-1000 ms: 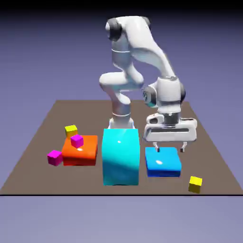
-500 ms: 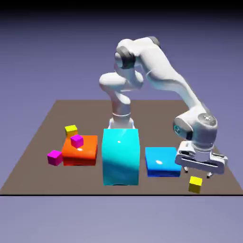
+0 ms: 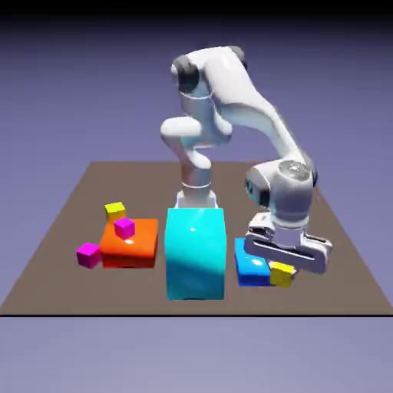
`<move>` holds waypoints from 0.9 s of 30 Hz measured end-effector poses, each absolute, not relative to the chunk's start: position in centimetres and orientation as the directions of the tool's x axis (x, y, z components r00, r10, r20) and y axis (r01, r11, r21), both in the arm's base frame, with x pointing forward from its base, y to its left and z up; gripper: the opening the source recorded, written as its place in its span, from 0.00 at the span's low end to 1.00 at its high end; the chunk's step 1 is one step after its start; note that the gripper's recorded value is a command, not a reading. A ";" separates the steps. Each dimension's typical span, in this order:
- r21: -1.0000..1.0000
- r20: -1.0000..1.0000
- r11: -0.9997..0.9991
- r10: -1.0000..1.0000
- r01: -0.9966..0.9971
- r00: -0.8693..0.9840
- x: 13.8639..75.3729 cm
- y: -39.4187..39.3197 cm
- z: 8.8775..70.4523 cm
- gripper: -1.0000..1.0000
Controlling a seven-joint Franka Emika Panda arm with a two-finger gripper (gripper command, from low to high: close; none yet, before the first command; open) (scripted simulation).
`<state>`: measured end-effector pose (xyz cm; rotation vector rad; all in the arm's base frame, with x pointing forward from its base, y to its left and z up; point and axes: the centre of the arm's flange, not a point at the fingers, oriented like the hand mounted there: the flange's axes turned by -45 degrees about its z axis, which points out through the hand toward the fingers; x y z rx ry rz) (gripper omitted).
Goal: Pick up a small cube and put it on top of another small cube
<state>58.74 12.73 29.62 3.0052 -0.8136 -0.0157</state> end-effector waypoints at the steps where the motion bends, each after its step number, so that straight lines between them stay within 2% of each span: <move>1: 0.037 0.009 -0.852 -0.522 -0.522 0.853 58.7 9.9 30.7 0.00; 7: 0.110 0.029 -0.745 -0.660 -0.658 0.751 52.8 -8.8 34.2 0.00; 15: 0.101 -0.020 -0.612 -0.789 -0.784 0.614 37.6 -24.1 36.8 0.00; 22: -0.003 -0.112 -0.504 -0.858 -0.864 0.501 23.1 -29.0 35.0 0.00; 24: -0.003 -0.121 -0.503 -0.858 -0.864 0.500 22.7 -28.8 34.5 0.00; 27: -0.004 -0.121 -0.505 -0.857 -0.863 0.501 22.7 -28.6 30.6 0.00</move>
